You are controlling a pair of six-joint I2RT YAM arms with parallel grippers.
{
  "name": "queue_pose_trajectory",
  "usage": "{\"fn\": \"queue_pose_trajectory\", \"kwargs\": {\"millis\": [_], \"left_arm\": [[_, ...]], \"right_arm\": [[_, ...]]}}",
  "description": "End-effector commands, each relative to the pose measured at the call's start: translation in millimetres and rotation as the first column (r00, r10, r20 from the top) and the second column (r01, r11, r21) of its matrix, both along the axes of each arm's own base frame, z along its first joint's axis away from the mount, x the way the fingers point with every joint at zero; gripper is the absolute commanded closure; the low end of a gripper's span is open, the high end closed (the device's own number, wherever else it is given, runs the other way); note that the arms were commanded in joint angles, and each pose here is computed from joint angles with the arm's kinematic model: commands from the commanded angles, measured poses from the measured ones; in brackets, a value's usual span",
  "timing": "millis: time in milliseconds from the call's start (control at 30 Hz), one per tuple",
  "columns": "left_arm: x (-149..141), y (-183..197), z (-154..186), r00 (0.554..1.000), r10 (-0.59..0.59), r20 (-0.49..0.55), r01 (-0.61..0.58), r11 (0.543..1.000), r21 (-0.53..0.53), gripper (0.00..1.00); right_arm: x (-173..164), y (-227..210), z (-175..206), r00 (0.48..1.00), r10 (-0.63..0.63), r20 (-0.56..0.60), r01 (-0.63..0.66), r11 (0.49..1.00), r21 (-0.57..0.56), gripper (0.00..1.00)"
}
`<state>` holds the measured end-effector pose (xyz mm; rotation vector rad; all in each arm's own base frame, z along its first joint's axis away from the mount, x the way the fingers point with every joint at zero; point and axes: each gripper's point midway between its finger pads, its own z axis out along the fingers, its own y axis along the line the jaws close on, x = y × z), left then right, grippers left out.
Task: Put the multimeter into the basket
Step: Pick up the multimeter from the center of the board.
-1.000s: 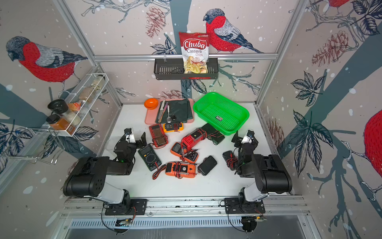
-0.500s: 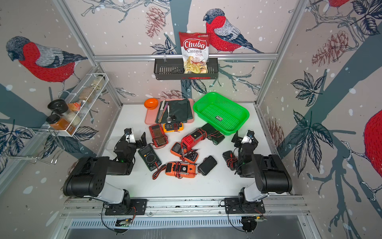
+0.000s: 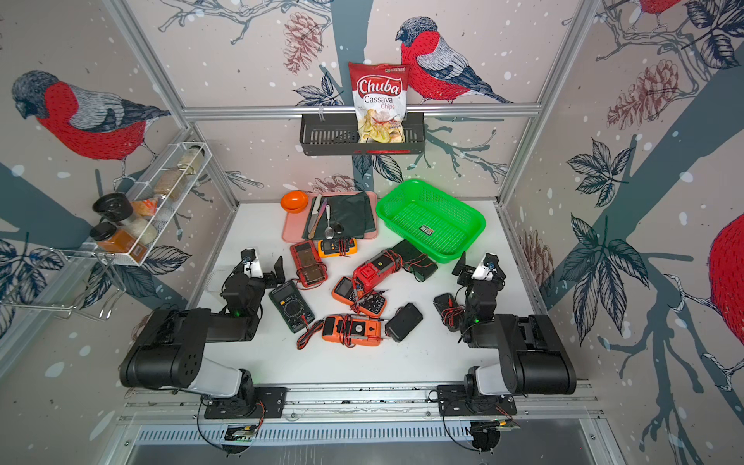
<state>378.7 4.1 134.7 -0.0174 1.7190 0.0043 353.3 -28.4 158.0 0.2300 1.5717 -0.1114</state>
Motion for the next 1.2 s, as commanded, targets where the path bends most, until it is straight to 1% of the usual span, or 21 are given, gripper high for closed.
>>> {"fn": "queue_pose_trajectory", "kwargs": {"millis": [0, 167, 267, 367, 467, 533, 633, 733, 767, 867, 1000, 1067, 1167], "left_arm": [[-2, 4, 11, 1.000, 0.028, 0.001, -0.028, 1.000, 0.009, 0.02], [-13, 1, 39, 0.997, 0.066, 0.043, -0.067, 0.998, 0.019, 0.01], [-14, -10, 54, 0.998, 0.052, 0.044, -0.051, 0.998, -0.019, 0.02], [-12, -29, 70, 0.999, 0.000, 0.045, 0.003, 0.997, -0.073, 0.02], [-9, -52, 81, 0.999, -0.039, 0.022, 0.041, 0.995, -0.090, 0.02], [-5, -72, 86, 0.996, -0.093, -0.003, 0.092, 0.992, -0.088, 0.02], [3, -108, 92, 0.975, -0.218, -0.050, 0.213, 0.973, -0.089, 0.02], [14, -142, 93, 0.928, -0.342, -0.144, 0.334, 0.939, -0.079, 0.02], [17, -155, 92, 0.905, -0.384, -0.182, 0.377, 0.923, -0.073, 0.02], [25, -192, 81, 0.839, -0.453, -0.301, 0.466, 0.884, -0.032, 0.02], [32, -241, 67, 0.768, -0.478, -0.426, 0.542, 0.839, 0.037, 0.02], [36, -257, 55, 0.742, -0.464, -0.485, 0.557, 0.828, 0.060, 0.02], [37, -285, 37, 0.673, -0.469, -0.571, 0.610, 0.789, 0.070, 0.02]], "right_arm": [[-8, -4, 8, 0.999, -0.032, 0.023, 0.032, 0.999, 0.004, 0.00], [-25, -8, 29, 0.993, -0.066, 0.094, 0.065, 0.998, 0.012, 0.00], [-30, -12, 36, 0.990, -0.092, 0.103, 0.090, 0.996, 0.028, 0.00], [-32, -16, 40, 0.989, -0.119, 0.085, 0.115, 0.992, 0.049, 0.00], [-36, -24, 43, 0.984, -0.164, 0.072, 0.158, 0.984, 0.080, 0.00], [-41, -30, 46, 0.977, -0.196, 0.082, 0.189, 0.978, 0.090, 0.00], [-48, -35, 49, 0.969, -0.226, 0.099, 0.217, 0.971, 0.098, 0.00], [-52, -40, 49, 0.963, -0.250, 0.105, 0.239, 0.965, 0.108, 0.00], [-53, -42, 49, 0.960, -0.260, 0.105, 0.249, 0.962, 0.111, 0.00], [-54, -44, 49, 0.955, -0.276, 0.106, 0.264, 0.957, 0.118, 0.00], [-53, -47, 48, 0.952, -0.291, 0.096, 0.279, 0.953, 0.120, 0.00], [-53, -49, 46, 0.950, -0.300, 0.088, 0.289, 0.950, 0.119, 0.00], [-53, -49, 46, 0.950, -0.302, 0.082, 0.292, 0.949, 0.117, 0.00]]}}
